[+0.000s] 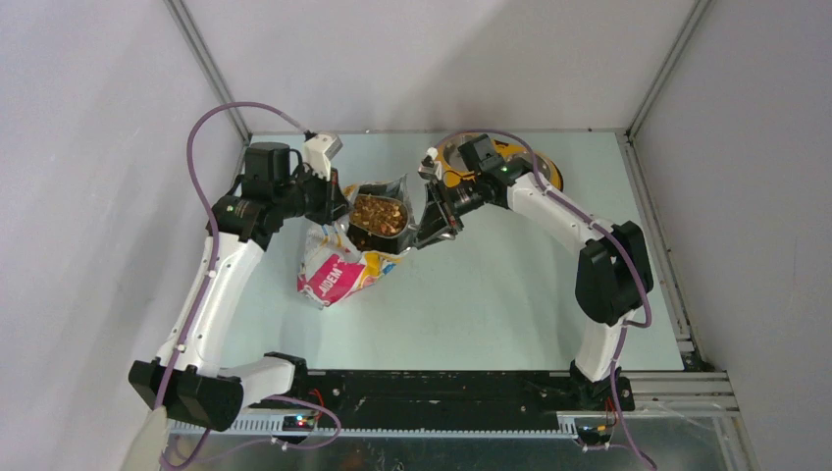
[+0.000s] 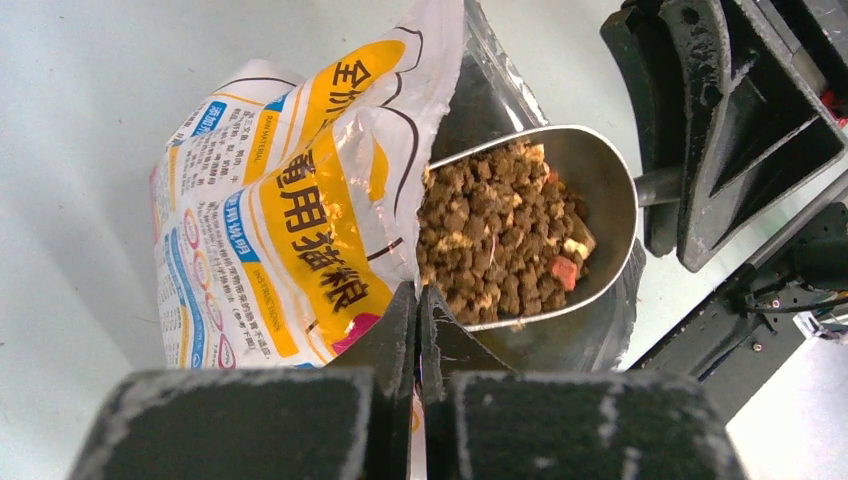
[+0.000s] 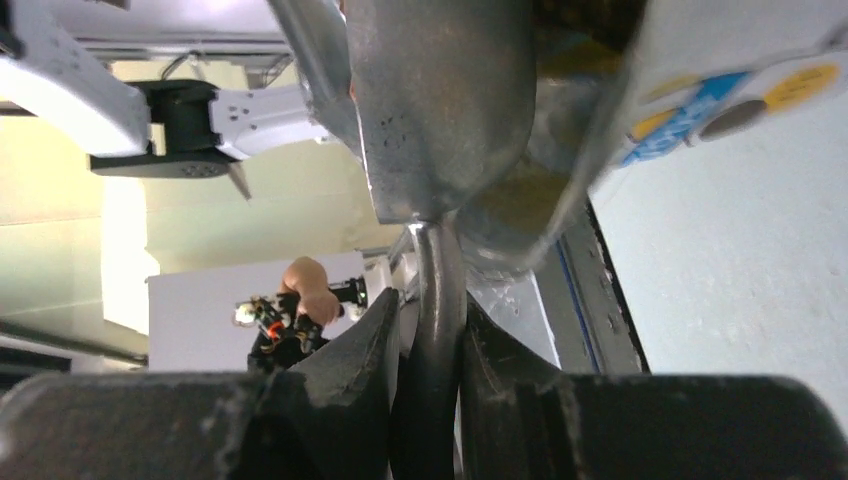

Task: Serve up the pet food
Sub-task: Collect the pet food from the pet food bag.

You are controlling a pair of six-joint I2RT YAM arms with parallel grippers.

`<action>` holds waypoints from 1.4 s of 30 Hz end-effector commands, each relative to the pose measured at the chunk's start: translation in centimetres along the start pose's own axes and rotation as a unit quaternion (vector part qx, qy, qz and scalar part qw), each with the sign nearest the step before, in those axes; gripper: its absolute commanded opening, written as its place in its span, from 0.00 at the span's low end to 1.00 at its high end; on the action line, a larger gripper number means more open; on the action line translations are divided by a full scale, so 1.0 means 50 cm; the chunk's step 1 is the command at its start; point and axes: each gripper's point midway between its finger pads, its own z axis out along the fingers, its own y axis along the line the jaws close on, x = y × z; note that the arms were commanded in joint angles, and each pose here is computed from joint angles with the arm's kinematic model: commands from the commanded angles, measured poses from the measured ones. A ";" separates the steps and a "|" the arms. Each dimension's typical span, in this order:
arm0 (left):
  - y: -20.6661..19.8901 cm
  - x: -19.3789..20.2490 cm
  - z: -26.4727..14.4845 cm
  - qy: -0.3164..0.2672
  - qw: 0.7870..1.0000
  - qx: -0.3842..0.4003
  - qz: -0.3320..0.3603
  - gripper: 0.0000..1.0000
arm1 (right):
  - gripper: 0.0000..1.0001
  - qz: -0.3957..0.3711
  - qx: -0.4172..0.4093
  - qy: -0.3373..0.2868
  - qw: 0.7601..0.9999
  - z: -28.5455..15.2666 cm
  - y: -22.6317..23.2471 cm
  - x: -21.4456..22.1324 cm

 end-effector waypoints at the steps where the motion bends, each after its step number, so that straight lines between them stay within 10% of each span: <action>1: -0.020 -0.020 -0.024 -0.025 1.000 0.013 0.004 0.00 | 0.00 0.006 -0.133 0.054 0.990 0.000 0.087 0.007; 42: 0.021 -0.025 -0.031 -0.041 0.999 -0.015 -0.018 0.00 | 0.00 -0.029 -0.072 0.007 0.997 -0.088 0.070 0.025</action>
